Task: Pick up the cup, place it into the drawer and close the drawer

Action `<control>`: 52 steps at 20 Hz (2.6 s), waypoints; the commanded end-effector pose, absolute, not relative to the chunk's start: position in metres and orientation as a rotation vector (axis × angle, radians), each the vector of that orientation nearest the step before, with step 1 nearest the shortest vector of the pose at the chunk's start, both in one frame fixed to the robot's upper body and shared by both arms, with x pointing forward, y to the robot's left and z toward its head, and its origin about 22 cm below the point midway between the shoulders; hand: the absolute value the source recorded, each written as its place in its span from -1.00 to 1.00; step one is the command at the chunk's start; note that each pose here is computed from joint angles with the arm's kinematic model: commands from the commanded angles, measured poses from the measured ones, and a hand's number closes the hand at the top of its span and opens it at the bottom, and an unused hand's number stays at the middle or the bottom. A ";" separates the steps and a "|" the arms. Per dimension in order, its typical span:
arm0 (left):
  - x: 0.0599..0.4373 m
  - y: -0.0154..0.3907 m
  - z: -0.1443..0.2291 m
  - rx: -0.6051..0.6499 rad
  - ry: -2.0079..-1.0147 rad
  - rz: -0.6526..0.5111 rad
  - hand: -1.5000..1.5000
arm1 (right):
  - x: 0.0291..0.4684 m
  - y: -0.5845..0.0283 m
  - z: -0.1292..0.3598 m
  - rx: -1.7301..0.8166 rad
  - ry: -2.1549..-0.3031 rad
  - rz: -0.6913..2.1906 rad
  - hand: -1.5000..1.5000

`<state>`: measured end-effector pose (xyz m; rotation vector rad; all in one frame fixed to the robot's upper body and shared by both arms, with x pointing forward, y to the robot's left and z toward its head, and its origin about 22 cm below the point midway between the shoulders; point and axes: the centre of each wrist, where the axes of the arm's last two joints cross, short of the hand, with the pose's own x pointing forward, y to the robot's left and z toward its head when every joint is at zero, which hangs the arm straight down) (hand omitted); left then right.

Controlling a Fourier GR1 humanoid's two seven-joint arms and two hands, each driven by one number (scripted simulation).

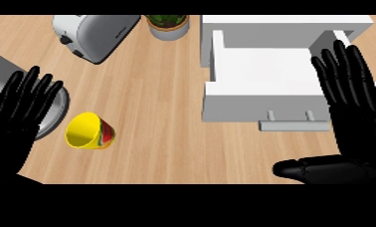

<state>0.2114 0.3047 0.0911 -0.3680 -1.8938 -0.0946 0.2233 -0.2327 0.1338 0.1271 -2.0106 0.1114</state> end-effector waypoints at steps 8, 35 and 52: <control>0.205 0.322 0.027 -0.300 -1.798 -0.070 -1.00 | 0.224 -0.248 0.136 0.130 -2.020 0.117 -1.00; 0.246 0.346 -0.071 -0.179 -1.696 -0.074 -1.00 | 0.226 -0.218 0.151 0.136 -2.012 0.130 -1.00; 0.240 0.382 -0.115 -0.156 -1.686 -0.042 -1.00 | 0.217 -0.236 0.156 0.158 -2.010 0.140 -1.00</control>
